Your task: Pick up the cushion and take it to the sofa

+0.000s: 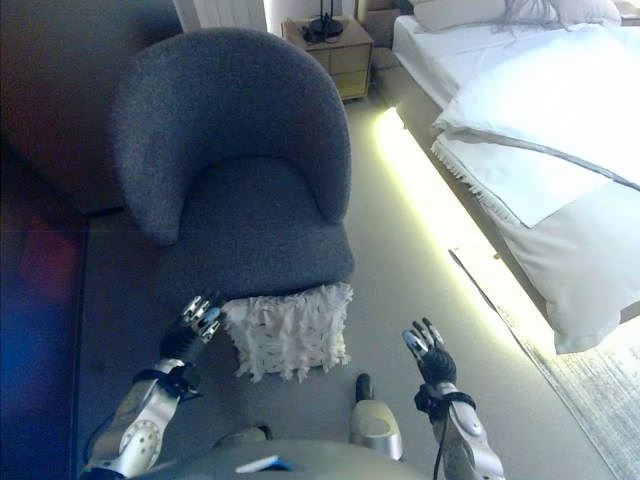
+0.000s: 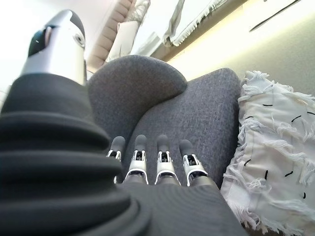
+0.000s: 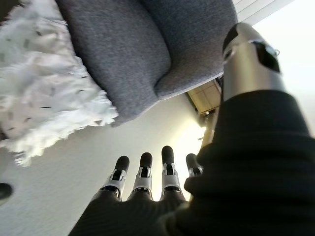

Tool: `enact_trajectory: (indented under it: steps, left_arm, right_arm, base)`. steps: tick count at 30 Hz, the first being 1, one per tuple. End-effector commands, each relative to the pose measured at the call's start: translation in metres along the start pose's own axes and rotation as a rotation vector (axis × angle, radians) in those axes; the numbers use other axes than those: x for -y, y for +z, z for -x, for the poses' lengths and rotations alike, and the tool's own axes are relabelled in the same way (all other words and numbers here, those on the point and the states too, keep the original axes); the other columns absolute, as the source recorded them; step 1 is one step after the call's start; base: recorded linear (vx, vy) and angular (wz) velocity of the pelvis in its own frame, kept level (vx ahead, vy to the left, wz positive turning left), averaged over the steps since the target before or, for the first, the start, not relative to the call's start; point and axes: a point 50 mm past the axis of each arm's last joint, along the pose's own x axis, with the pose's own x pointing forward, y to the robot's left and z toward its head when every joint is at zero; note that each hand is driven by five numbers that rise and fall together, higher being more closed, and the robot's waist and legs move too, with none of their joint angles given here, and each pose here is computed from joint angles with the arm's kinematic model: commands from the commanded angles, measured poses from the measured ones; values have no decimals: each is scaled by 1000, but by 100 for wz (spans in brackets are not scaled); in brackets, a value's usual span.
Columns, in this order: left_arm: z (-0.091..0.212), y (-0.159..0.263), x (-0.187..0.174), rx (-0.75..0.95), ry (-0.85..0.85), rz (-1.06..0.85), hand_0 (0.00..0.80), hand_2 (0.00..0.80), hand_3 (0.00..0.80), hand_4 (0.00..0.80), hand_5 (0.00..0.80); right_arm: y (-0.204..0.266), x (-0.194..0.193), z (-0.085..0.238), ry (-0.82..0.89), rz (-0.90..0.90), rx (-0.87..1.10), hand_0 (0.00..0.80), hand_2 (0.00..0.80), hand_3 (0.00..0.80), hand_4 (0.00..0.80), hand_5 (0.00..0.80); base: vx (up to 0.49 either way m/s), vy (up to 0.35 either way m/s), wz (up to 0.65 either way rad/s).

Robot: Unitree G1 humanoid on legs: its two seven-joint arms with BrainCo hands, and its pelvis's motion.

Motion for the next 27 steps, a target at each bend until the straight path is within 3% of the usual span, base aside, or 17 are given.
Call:
enact_trajectory:
  steps: [1, 7, 11, 14, 27]
  left_arm:
    - [-2, 31, 1, 130, -49, -77, 0, 0, 0, 0, 0]
    - [-4, 30, -5, 146, 13, 22, 0, 0, 0, 0, 0]
    - [-9, 35, 6, 188, 15, 109, 0, 0, 0, 0, 0]
    - [-13, 32, 14, 168, -12, 132, 0, 0, 0, 0, 0]
    - [-4, 25, 6, 145, -23, 135, 0, 0, 0, 0, 0]
  right_arm:
    - [8, -19, -1, 88, -22, 68, 0, 0, 0, 0, 0]
    - [14, -24, -4, 127, 8, 49, 0, 0, 0, 0, 0]
    - [20, -13, -5, 141, 105, 30, 0, 0, 0, 0, 0]
    - [24, -9, -5, 139, 82, 53, 0, 0, 0, 0, 0]
    - [17, -7, 10, 110, 39, 69, 0, 0, 0, 0, 0]
  base:
    - [294, -194, -5]
    - [329, -245, -22]
    - [272, -276, -26]
    - [249, -185, -3]
    - [187, 66, -2]
